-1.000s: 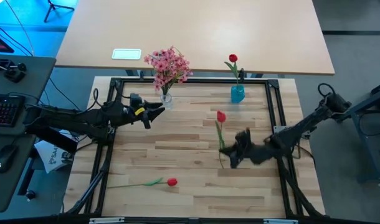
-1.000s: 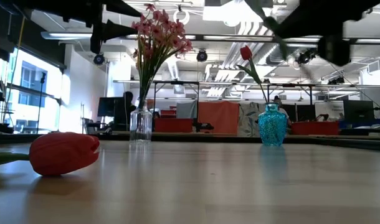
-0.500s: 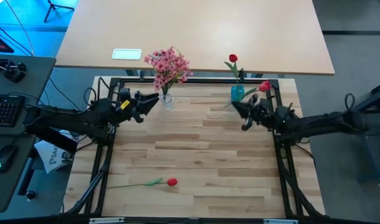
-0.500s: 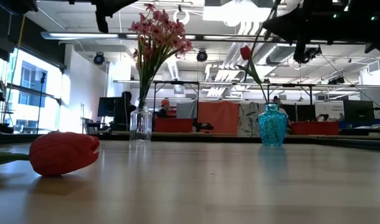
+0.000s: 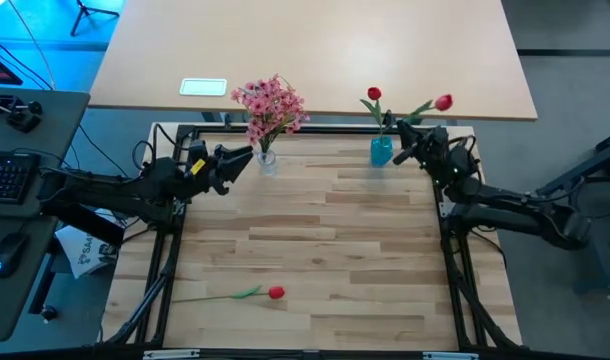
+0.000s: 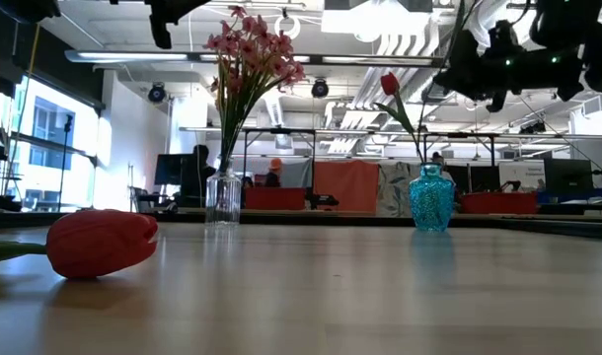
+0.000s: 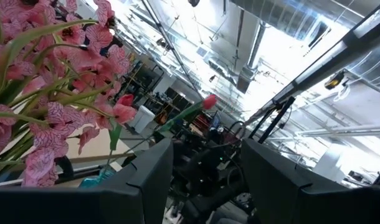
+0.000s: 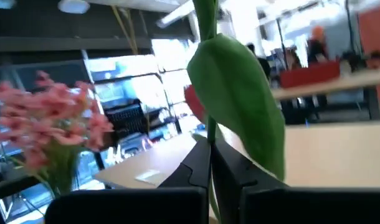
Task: Sort flowers into vase by color
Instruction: Put the right red tulip into the blue vase
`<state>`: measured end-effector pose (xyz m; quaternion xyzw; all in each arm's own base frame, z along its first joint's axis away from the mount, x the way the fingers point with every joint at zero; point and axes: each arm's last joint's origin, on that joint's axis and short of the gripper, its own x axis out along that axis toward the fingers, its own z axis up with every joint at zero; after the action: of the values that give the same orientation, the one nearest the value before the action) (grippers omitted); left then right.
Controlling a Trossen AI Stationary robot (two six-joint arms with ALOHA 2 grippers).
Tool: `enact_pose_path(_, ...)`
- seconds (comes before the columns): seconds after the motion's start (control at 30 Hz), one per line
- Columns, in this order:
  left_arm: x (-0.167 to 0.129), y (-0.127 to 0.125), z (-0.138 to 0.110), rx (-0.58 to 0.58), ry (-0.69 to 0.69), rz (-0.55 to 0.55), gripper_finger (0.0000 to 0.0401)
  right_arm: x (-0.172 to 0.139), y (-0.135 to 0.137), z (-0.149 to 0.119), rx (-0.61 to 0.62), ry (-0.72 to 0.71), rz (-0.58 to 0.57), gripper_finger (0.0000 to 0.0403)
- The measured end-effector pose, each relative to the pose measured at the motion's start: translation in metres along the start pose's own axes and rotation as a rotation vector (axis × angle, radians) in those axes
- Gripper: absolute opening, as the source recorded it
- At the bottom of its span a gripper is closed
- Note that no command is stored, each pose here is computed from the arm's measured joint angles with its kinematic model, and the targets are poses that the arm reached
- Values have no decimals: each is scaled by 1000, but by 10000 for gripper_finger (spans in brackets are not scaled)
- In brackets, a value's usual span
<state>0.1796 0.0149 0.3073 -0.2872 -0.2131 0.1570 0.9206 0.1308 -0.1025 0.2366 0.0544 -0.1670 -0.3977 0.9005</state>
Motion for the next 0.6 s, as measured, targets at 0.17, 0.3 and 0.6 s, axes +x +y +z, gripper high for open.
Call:
enact_pose_path(0.17,0,0,0,1,0,1,179,8,-11,-2,-20,159,-17,0)
enact_pose_path(0.3,0,0,0,18,1,3,179,14,-12,5,-53,189,-17,0)
enact_pose_path(0.6,0,0,0,21,3,4,179,19,-15,11,-35,295,-56,0)
